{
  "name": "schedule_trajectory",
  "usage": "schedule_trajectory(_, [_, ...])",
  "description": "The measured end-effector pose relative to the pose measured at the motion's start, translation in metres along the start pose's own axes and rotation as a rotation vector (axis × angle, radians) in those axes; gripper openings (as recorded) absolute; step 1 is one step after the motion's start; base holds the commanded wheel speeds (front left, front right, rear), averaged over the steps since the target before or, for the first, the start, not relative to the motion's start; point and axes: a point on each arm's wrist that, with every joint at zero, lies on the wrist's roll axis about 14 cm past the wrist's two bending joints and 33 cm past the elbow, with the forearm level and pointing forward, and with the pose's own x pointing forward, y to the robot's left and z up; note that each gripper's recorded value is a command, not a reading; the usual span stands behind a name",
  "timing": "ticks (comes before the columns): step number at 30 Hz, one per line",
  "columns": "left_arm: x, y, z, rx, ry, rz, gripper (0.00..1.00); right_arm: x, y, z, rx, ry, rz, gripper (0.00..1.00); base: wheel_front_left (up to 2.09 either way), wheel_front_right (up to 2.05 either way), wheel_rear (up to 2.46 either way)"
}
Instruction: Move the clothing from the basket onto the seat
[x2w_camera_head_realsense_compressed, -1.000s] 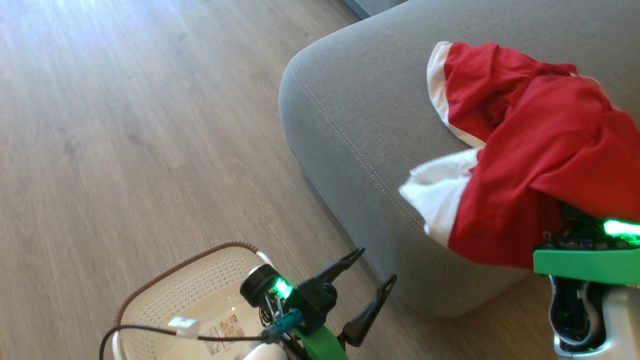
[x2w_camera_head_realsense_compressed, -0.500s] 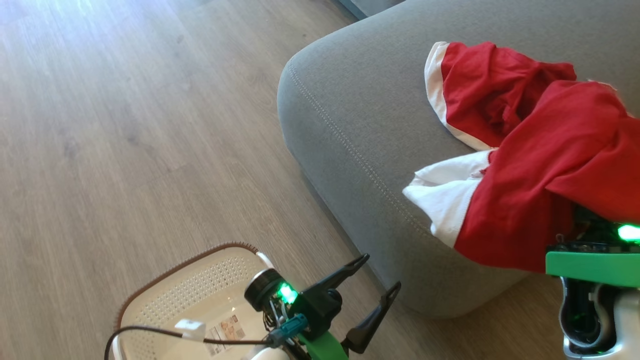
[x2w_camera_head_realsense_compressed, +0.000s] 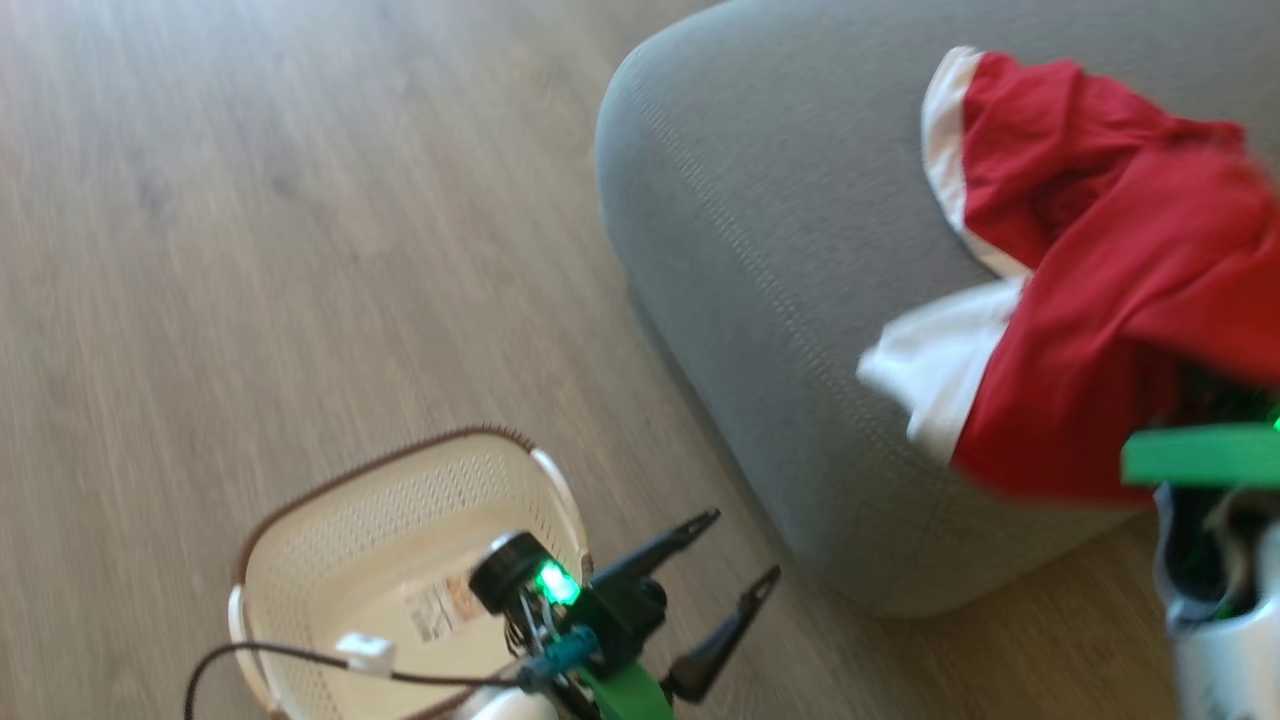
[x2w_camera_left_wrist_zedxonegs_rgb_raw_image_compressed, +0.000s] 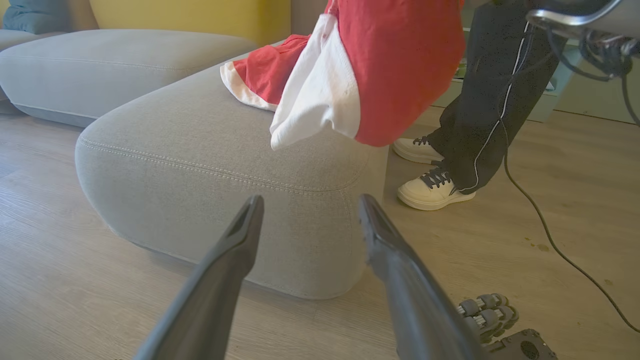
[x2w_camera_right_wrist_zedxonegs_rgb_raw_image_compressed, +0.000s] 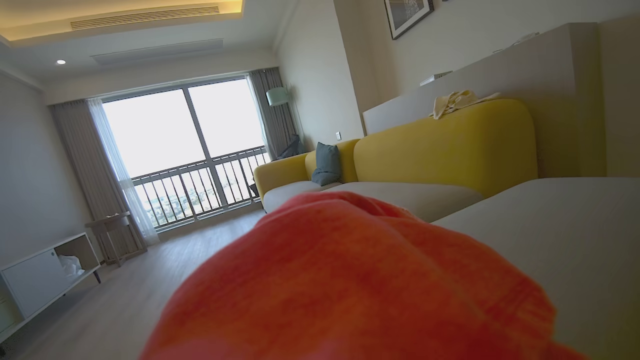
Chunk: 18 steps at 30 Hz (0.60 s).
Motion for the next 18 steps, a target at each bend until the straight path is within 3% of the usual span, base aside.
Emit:
schedule_trajectory(13, [-0.014,0.073,-0.015,-0.024,0.001,0.127,1.0,0.129,0.003,-0.01,-0.178,-0.004,0.065,0.0,0.0,0.0,0.0])
schedule_trajectory(18, [-0.018,0.095,-0.021,-0.035,-0.003,0.159,1.0,0.183,0.021,-0.009,-0.262,-0.007,0.12,0.0,0.0,0.0,0.0])
